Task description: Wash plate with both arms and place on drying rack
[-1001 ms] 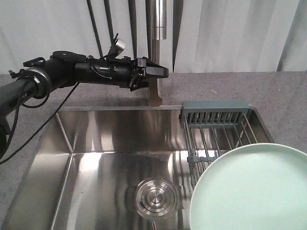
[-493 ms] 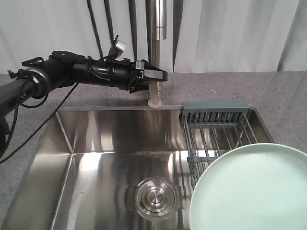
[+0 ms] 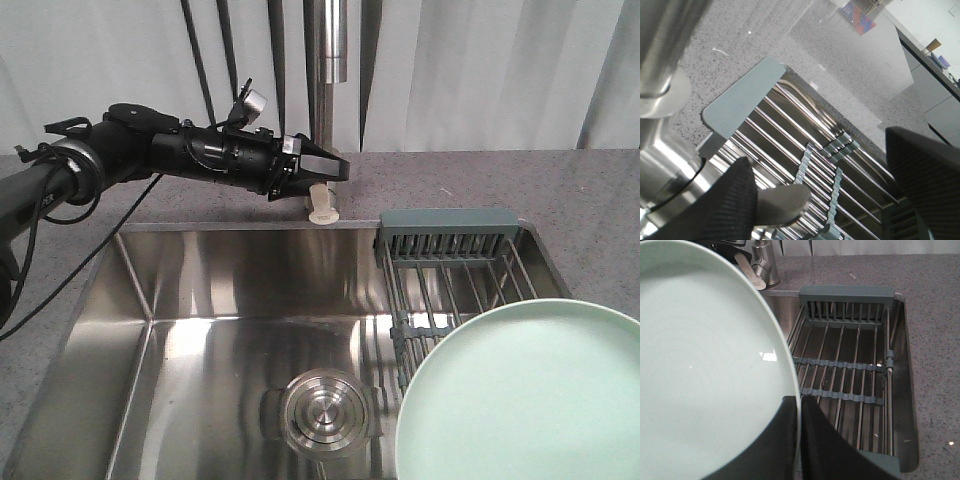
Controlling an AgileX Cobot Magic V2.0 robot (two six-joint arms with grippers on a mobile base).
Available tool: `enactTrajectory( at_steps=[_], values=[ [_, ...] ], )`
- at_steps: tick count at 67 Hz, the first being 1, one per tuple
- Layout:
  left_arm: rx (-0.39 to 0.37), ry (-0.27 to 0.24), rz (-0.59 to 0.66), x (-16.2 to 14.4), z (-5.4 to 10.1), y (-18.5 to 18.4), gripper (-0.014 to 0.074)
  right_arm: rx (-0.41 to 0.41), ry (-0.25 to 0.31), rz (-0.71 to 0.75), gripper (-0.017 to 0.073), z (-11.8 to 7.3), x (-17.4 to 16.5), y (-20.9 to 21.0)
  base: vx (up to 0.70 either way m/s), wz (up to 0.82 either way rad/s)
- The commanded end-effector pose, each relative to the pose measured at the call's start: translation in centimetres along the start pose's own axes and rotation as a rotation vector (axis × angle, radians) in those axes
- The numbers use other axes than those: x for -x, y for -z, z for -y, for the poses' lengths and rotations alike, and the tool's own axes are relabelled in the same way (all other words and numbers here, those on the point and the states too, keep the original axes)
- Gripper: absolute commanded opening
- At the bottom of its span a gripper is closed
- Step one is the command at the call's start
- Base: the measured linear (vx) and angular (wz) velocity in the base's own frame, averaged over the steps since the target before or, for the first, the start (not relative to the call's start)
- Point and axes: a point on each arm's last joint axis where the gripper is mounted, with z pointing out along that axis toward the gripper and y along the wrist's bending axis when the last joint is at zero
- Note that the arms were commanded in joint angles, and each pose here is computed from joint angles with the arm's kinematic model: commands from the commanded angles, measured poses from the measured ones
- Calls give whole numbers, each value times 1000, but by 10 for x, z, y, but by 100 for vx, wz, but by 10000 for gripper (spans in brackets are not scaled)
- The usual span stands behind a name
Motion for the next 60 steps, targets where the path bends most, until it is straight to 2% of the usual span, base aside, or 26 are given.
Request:
enactTrajectory(
  at_steps=[1, 21, 33, 40, 48, 54, 60],
  values=[
    [-113, -62, -16, 13, 46, 14, 512, -6, -4, 85, -1, -1, 13, 3, 0, 0],
    [-117, -56, 9, 16, 47, 17, 512, -6, -4, 85, -1, -1, 13, 3, 0, 0],
    [-83, -41, 45, 22, 37, 34, 480, -6, -4, 85, -1, -1, 13, 3, 0, 0],
    [-68, 6, 67, 25, 29, 49, 444, -6, -4, 85, -1, -1, 13, 3, 0, 0],
    [-50, 28, 78, 28, 23, 65, 391, -6, -4, 85, -1, -1, 13, 3, 0, 0],
    [-35, 51, 92, 31, 25, 76, 335, -6, -4, 85, -1, -1, 13, 3, 0, 0],
    [-17, 26, 105, 35, 34, 87, 241, -6, -4, 85, -1, -1, 13, 3, 0, 0]
  ],
)
